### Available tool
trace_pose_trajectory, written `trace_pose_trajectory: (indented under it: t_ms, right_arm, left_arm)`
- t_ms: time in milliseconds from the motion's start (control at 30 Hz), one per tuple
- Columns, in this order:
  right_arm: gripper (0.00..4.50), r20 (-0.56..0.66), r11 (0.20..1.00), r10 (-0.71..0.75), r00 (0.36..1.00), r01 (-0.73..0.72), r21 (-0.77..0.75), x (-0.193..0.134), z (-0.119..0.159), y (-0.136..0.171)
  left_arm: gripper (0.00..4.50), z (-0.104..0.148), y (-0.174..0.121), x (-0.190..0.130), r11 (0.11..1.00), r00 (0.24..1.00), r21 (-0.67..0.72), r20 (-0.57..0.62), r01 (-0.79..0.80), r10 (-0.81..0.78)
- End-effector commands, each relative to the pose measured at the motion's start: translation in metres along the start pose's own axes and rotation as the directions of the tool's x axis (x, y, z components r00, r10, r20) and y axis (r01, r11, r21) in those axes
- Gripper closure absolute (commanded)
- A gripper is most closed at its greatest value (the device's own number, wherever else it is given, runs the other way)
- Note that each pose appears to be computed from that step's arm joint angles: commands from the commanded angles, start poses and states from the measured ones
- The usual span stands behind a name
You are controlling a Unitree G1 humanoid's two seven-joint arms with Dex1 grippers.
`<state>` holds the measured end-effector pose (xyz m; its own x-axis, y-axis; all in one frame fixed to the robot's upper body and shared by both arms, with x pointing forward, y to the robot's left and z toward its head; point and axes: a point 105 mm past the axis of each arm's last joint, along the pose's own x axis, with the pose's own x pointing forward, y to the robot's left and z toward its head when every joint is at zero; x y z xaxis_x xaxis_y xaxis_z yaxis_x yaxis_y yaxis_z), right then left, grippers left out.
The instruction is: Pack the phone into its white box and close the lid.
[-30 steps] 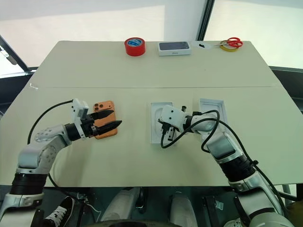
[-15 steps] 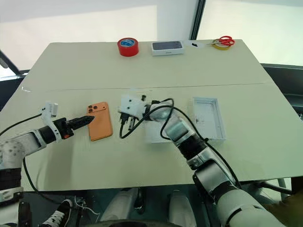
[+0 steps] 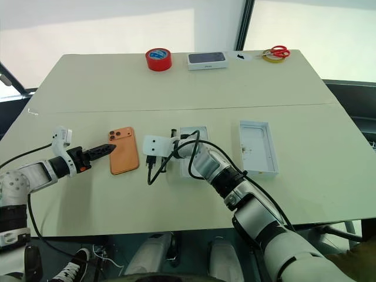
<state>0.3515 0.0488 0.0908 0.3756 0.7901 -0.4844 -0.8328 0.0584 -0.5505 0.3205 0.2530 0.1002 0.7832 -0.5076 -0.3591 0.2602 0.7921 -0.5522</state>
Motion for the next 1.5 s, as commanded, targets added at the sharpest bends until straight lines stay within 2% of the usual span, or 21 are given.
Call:
trace_pose_trajectory:
  t_ms: [33,200,333,500,700,967,1133,1333,1433,1500]
  right_arm:
    - [4.40,0.044,1.000,0.004,0.999,-0.003,-0.022,0.001,0.017,0.001]
    - [4.40,0.036,1.000,-0.001,0.999,0.002,-0.020,-0.003,0.012,0.000]
    - [4.40,0.033,1.000,-0.006,0.999,0.007,-0.017,-0.004,0.012,0.000]
    - [4.40,0.006,0.999,-0.043,0.999,0.043,-0.011,-0.006,0.006,-0.008]
    - [4.40,-0.030,0.997,-0.058,0.998,0.056,-0.044,-0.006,-0.002,-0.010]
    - [4.40,-0.015,0.998,-0.046,0.999,0.045,-0.043,-0.007,0.000,-0.009]
    - [4.40,-0.016,0.998,-0.042,0.999,0.041,-0.050,-0.008,-0.001,-0.009]
    - [4.40,-0.021,0.998,-0.046,0.999,0.045,-0.043,-0.008,-0.003,-0.009]
    - [4.50,-0.019,0.998,-0.045,0.999,0.044,-0.045,-0.008,-0.003,-0.009]
    - [4.50,-0.018,0.998,-0.043,0.999,0.042,-0.045,-0.008,-0.003,-0.008]
  left_arm:
    - [0.58,-0.032,-0.002,0.020,0.999,0.991,-0.044,-0.132,0.021,-0.027]
    - [0.58,-0.036,-0.021,0.046,0.994,0.981,-0.035,-0.162,0.105,-0.109]
    - [0.58,-0.039,-0.030,0.055,0.989,0.969,-0.025,-0.199,0.147,-0.149]
    - [0.58,-0.053,-0.038,0.054,0.979,0.939,-0.030,-0.280,0.201,-0.202]
    - [0.58,-0.050,-0.030,0.055,0.983,0.943,-0.032,-0.281,0.178,-0.180]
    - [0.58,-0.061,-0.045,0.055,0.964,0.892,-0.057,-0.368,0.259,-0.261]
    - [0.58,-0.055,-0.050,0.056,0.957,0.887,-0.088,-0.362,0.275,-0.288]
    - [0.58,-0.047,-0.043,0.054,0.961,0.905,-0.118,-0.323,0.251,-0.276]
    - [1.40,-0.047,-0.039,0.053,0.963,0.909,-0.127,-0.318,0.239,-0.268]
    - [2.40,-0.047,-0.037,0.052,0.964,0.911,-0.127,-0.319,0.232,-0.261]
